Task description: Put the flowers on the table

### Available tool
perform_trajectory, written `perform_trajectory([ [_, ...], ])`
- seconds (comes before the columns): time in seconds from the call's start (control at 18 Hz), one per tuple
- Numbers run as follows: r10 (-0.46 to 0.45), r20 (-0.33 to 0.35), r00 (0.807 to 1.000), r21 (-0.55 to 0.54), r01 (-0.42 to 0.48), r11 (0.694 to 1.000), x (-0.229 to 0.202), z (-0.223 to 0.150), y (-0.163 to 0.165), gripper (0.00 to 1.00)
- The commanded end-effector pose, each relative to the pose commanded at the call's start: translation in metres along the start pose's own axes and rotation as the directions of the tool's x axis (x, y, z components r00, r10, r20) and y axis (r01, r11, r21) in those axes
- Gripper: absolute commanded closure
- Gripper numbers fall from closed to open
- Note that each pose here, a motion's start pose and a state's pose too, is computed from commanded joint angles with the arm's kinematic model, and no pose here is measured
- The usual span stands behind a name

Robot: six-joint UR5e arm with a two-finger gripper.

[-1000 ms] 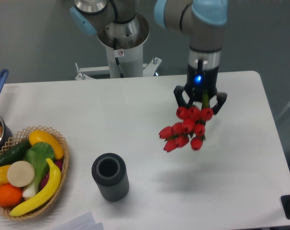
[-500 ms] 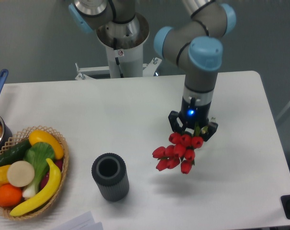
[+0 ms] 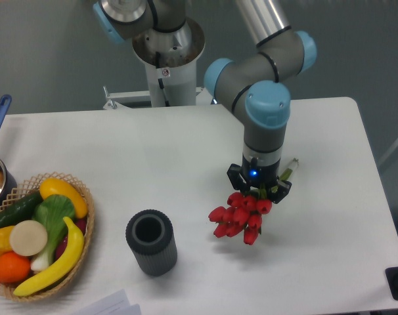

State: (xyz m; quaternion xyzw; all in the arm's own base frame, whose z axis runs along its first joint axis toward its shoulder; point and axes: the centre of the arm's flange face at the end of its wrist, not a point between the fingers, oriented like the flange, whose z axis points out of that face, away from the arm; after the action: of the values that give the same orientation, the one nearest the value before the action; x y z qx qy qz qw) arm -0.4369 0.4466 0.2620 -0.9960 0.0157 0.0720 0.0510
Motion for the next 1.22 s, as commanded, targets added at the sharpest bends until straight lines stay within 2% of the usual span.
perform_trajectory([
  [0.28,0.005,-0.038,0.999,-0.03,-0.006,1.0,0.008,0.028,-0.003,0.52],
  [0.56,0.007,-0.036,0.999,-0.056,-0.009,0.998,0.005,0.038,-0.002,0.49],
  [0.61,0.011,-0.035,0.999,-0.055,-0.013,0.998,0.005,0.037,-0.003,0.39],
  [0.67,0.01,-0.03,0.999,-0.05,-0.012,0.999,0.003,0.036,-0.003,0.21],
  [0.72,0.012,-0.028,1.0,-0.049,-0.013,0.999,0.003,0.034,-0.004,0.14],
  [0.78,0.01,-0.024,1.0,-0.046,-0.011,0.999,0.002,0.033,-0.004,0.01],
  [1.0,0.011,-0.002,1.0,-0.03,-0.011,1.0,-0.001,0.017,-0.005,0.0],
  [1.22,-0.007,0.081,0.997,0.016,0.006,1.0,-0.014,-0.039,-0.001,0.0],
])
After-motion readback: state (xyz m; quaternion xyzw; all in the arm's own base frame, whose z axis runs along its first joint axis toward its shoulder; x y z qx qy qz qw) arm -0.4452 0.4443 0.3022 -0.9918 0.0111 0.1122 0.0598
